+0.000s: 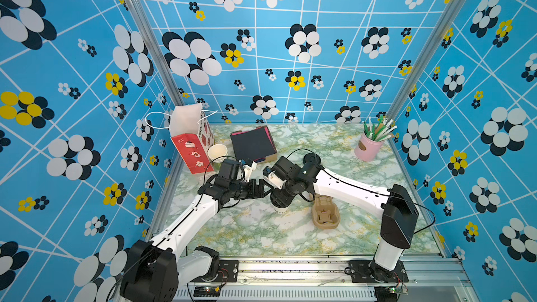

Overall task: Pack a coffee takeout order
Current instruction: Close the lid on the coffee cup.

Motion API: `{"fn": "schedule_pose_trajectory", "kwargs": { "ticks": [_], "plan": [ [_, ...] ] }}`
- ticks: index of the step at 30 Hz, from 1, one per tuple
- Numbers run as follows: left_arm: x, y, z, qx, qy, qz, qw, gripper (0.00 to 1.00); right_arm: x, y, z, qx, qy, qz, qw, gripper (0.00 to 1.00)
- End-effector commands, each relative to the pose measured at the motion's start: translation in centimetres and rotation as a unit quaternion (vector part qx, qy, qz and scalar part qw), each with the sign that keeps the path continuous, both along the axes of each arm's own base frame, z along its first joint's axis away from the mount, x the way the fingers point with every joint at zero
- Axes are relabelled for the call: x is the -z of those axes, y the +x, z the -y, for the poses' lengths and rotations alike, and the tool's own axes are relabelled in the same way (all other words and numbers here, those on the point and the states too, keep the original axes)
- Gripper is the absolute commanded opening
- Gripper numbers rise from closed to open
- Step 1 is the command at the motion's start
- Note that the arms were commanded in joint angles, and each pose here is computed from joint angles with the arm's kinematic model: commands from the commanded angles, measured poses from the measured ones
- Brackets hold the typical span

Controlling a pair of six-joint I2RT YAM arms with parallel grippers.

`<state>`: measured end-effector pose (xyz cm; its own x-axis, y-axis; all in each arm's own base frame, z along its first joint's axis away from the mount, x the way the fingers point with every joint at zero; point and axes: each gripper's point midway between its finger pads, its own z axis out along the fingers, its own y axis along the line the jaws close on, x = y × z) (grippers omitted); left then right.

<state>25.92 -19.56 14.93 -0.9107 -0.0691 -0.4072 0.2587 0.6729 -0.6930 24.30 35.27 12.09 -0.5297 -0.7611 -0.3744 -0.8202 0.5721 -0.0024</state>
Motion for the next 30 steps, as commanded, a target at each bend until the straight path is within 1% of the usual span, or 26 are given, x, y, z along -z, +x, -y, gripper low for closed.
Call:
{"fn": "schedule_pose_trajectory", "kwargs": {
  "ticks": [1, 13, 16, 25, 30],
  "plan": [
    [0.8, -0.1, 0.2, 0.007, -0.006, -0.012, 1.0, 0.93, 10.8, -5.2, 6.8, -0.014, -0.189, -0.13, 0.973, 0.63],
    [3.2, -0.9, 1.1, 0.028, 0.021, -0.043, 0.998, 0.91, 10.6, -5.0, 6.5, -0.012, -0.186, -0.128, 0.974, 0.64],
    [3.9, -1.1, 1.1, 0.031, 0.04, -0.05, 0.997, 0.91, 10.4, -4.9, 6.4, -0.011, -0.182, -0.127, 0.975, 0.64],
    [5.9, -2.0, -0.3, 0.035, 0.128, -0.072, 0.989, 0.89, 10.0, -4.5, 5.9, -0.005, -0.171, -0.12, 0.978, 0.66],
    [6.4, -2.2, -0.9, 0.033, 0.155, -0.076, 0.984, 0.89, 9.5, -4.0, 5.8, 0.009, -0.157, -0.113, 0.981, 0.68]
  ]
}}
